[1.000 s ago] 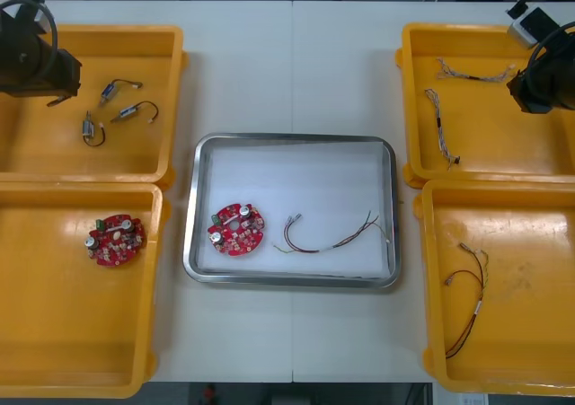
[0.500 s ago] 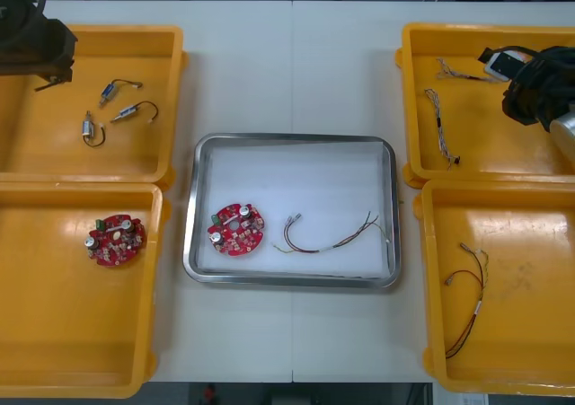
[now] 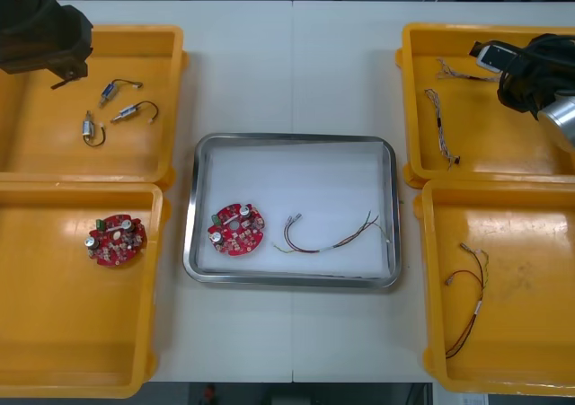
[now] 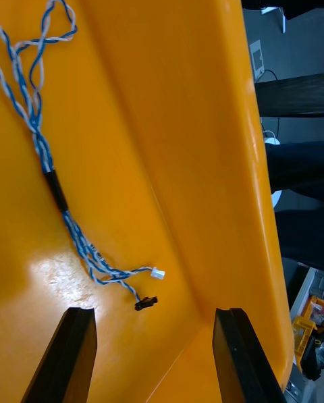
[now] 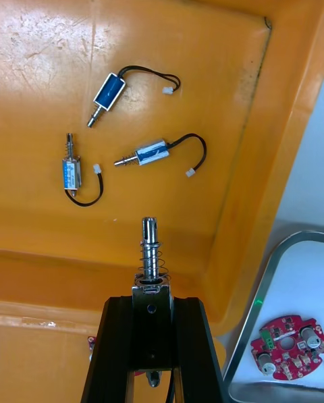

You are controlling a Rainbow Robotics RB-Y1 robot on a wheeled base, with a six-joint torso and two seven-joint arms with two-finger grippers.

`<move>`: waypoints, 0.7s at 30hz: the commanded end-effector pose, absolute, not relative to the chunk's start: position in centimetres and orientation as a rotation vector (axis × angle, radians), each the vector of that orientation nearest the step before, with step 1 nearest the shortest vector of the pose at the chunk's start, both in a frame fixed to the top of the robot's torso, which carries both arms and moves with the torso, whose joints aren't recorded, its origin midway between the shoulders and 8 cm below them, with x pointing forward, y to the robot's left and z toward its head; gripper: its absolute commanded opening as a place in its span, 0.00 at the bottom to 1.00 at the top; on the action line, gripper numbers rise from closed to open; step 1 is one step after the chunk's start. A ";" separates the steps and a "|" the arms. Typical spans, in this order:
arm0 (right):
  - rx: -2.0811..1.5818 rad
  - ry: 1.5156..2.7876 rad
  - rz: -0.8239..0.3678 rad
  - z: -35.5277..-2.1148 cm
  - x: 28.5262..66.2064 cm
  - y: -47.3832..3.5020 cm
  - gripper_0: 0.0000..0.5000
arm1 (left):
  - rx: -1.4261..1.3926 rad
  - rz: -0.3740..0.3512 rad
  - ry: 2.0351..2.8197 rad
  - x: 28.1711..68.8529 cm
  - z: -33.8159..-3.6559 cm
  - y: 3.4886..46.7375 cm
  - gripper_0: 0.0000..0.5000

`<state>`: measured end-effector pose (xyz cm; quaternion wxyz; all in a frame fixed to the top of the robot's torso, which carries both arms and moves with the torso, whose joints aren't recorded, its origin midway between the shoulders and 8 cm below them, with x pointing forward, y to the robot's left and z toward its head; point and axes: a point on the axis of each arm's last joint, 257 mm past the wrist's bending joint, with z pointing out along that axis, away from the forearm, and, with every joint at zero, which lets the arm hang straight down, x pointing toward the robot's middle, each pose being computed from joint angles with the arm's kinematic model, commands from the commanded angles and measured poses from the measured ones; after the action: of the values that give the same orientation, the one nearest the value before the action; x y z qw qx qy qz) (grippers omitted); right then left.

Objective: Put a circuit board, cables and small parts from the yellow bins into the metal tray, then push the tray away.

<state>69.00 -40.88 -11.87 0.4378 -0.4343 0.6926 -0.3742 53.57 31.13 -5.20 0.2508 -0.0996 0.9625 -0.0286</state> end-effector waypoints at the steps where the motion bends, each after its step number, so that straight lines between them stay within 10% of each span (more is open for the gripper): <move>1: -1.082 1.656 -0.951 -8.7 71.3 -38.7 1.00 | -0.465 -0.154 2.517 53.9 -1.9 28.1 0.00; 21: -1.046 1.729 -0.851 -11.2 73.1 -35.0 1.00 | -0.586 -0.255 2.515 51.8 -8.7 18.6 0.00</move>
<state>72.01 -36.86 -13.70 0.4443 -0.4160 0.7162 -0.3415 52.35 19.95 -8.83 0.2587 -0.2131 0.9394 -0.0720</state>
